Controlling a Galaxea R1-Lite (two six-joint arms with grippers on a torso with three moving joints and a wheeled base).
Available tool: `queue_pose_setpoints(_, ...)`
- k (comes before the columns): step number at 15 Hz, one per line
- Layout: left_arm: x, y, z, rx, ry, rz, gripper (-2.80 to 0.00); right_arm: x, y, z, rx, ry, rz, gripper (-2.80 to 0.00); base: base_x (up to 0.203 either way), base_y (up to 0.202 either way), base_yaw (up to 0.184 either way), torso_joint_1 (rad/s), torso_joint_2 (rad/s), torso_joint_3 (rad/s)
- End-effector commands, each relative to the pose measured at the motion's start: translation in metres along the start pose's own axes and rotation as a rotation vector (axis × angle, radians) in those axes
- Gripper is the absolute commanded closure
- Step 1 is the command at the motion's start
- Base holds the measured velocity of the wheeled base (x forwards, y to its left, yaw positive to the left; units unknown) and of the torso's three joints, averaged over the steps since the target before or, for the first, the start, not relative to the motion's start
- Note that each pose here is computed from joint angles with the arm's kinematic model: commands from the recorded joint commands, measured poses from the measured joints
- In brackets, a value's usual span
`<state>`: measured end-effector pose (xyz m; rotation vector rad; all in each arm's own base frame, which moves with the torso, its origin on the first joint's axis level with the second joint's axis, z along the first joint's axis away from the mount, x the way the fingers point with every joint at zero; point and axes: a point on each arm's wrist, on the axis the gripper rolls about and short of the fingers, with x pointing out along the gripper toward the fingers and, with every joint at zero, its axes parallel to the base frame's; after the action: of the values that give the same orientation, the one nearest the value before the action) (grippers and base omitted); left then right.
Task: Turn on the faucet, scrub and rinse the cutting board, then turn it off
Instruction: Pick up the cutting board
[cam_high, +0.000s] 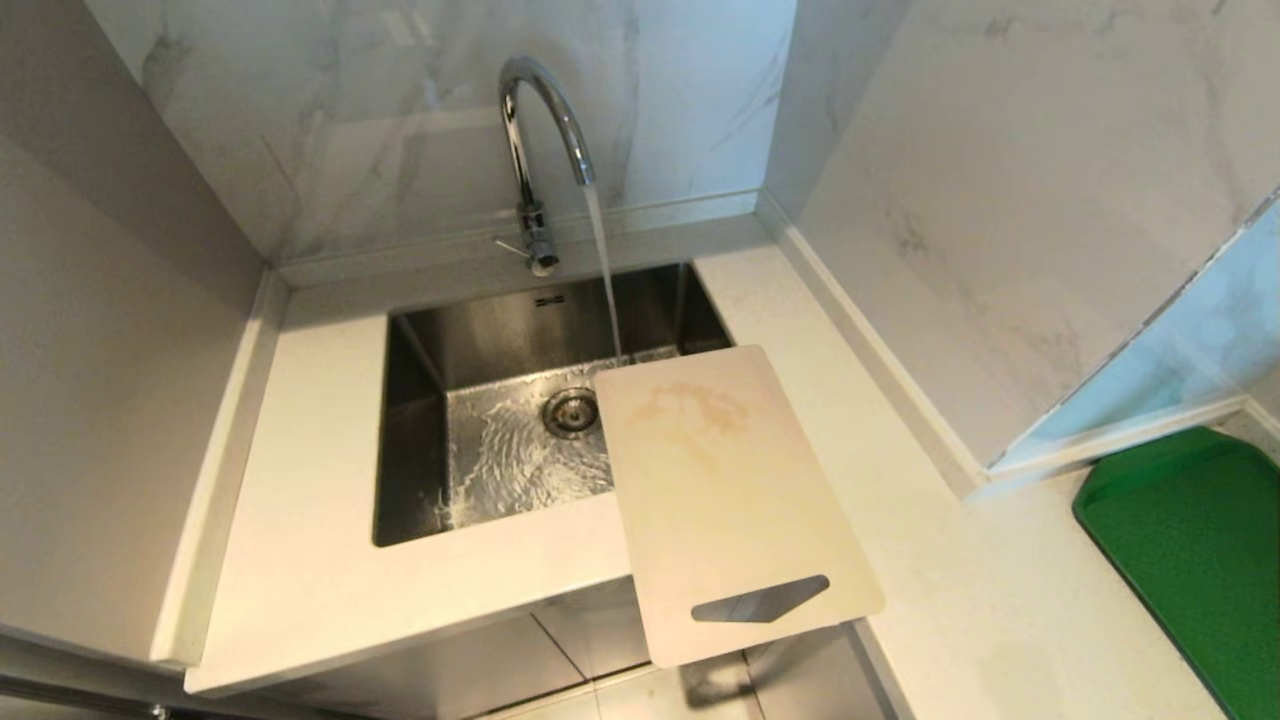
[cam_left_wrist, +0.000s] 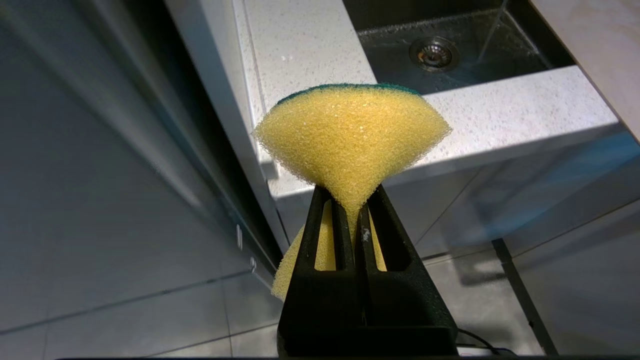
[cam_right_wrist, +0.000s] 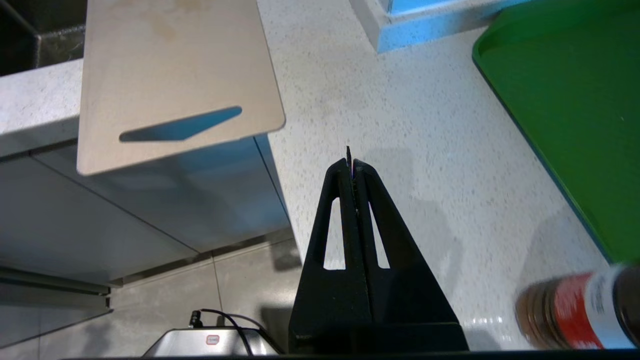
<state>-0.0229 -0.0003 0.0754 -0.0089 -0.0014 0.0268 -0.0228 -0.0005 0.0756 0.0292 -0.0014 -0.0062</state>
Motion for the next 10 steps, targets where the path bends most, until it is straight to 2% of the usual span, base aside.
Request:
queue_pose_setpoints(1, 0.0000, 0.0000, -0.0004, 0.000, 0.000, 0.001, 0.00, 0.0000, 0.0000, -0.0003, 0.000, -0.002, 0.000, 0.00, -0.206, 0.000, 0.014, -0.002, 0.01, -0.002)
queue_pose_setpoints(4, -0.0001, 0.0000, -0.0004, 0.000, -0.002, 0.001, 0.00, 0.0000, 0.0000, -0.0004, 0.000, 0.000, 0.000, 0.00, -0.191, 0.000, 0.016, 0.001, 0.01, -0.001)
queue_pose_setpoints(10, -0.0001, 0.0000, -0.0004, 0.000, -0.002, 0.001, 0.00, 0.0000, 0.0000, -0.0004, -0.006, 0.000, 0.000, 0.00, -0.011, 0.000, 0.002, 0.003, 0.00, -0.001)
